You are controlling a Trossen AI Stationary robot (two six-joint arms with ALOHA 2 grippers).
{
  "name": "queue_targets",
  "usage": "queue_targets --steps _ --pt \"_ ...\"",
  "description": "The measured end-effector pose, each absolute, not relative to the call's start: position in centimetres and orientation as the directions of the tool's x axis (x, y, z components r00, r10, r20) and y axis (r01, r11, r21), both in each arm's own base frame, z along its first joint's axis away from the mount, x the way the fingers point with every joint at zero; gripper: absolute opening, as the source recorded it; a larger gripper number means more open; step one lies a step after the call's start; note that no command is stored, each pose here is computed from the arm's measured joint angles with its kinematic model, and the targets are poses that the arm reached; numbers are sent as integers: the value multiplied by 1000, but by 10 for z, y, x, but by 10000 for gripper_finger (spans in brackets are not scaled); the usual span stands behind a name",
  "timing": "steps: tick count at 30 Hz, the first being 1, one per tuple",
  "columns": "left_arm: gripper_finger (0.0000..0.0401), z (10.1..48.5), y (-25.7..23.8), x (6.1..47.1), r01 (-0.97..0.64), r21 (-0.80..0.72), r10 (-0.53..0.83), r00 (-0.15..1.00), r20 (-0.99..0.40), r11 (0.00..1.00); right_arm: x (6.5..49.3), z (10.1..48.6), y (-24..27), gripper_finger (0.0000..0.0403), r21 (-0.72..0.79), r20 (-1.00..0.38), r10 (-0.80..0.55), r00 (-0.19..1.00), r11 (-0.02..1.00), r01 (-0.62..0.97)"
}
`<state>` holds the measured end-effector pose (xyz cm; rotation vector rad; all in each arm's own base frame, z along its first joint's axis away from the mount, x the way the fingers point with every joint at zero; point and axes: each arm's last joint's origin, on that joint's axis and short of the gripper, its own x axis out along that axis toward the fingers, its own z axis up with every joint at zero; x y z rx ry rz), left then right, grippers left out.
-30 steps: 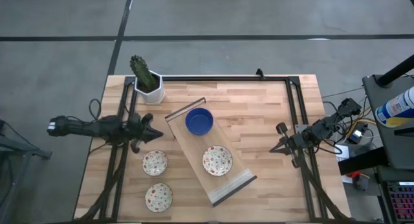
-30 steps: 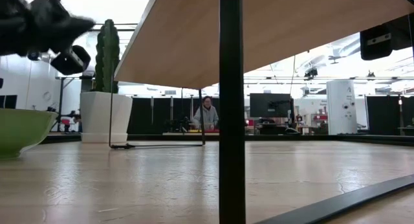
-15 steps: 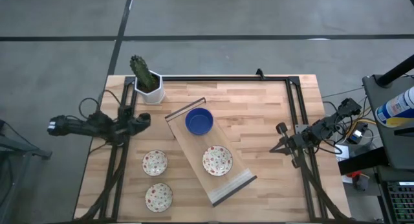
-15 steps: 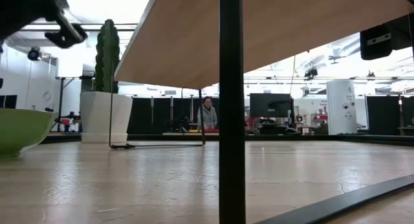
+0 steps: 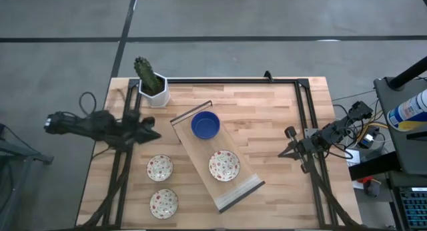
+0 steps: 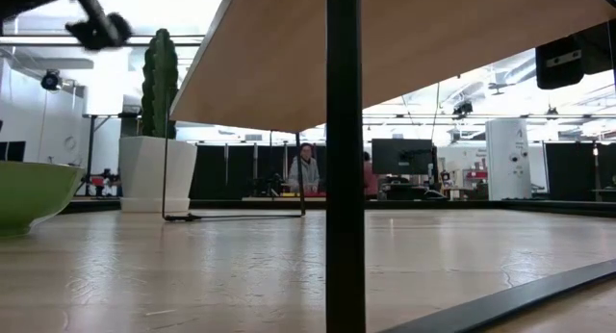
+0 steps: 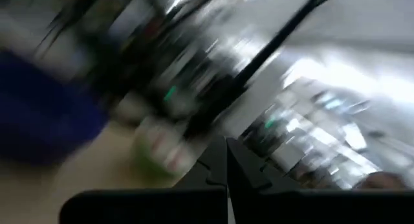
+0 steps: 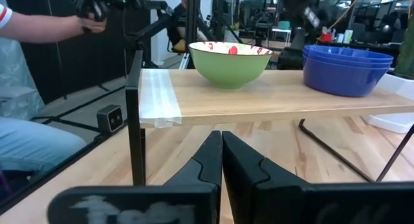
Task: Pick & Place Mini bowls
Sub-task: Stack the top white patterned bowl on the white patterned bowl on the shelf
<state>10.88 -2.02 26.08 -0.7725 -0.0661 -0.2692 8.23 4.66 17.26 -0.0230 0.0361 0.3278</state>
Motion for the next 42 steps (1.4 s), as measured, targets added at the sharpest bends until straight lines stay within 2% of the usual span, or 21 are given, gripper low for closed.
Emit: queue_targets --steps 3,5,10,15,19,21,25,29,33,39,42 --pt "0 258 -25 117 53 -754 -203 973 -108 655 82 173 47 9 -14 -39 321 946 947 -322" --pt "0 261 -30 122 -34 -761 -217 949 -227 648 82 173 47 9 -6 -39 322 946 947 -322" --pt "0 280 -50 135 -122 -748 -268 886 -377 652 82 173 47 9 -18 -39 322 946 946 -322" --pt "0 299 -76 146 -235 -654 -256 785 -563 719 82 173 47 9 -7 -39 322 946 947 -322" --pt "0 312 -103 158 -225 -627 -306 721 -622 746 82 173 47 9 -17 -39 321 946 946 -322" --pt "0 313 -113 167 -268 -642 -312 701 -642 718 82 173 47 9 -7 -39 322 946 947 -322" --pt "0 309 -120 180 -359 -610 -268 661 -700 706 82 173 47 9 -16 -39 321 946 947 -322" --pt "7 289 -124 185 -475 -507 -210 548 -810 719 82 173 47 9 -8 -39 322 946 947 -322" --pt "42 276 -127 186 -534 -442 -199 451 -870 721 82 173 47 9 -16 -39 322 946 946 -322" --pt "118 264 -133 195 -599 -407 -168 415 -894 690 82 173 47 9 -6 -39 321 946 947 -322" --pt "141 257 -135 199 -609 -379 -149 394 -907 697 82 173 47 9 -18 -39 322 946 946 -323"
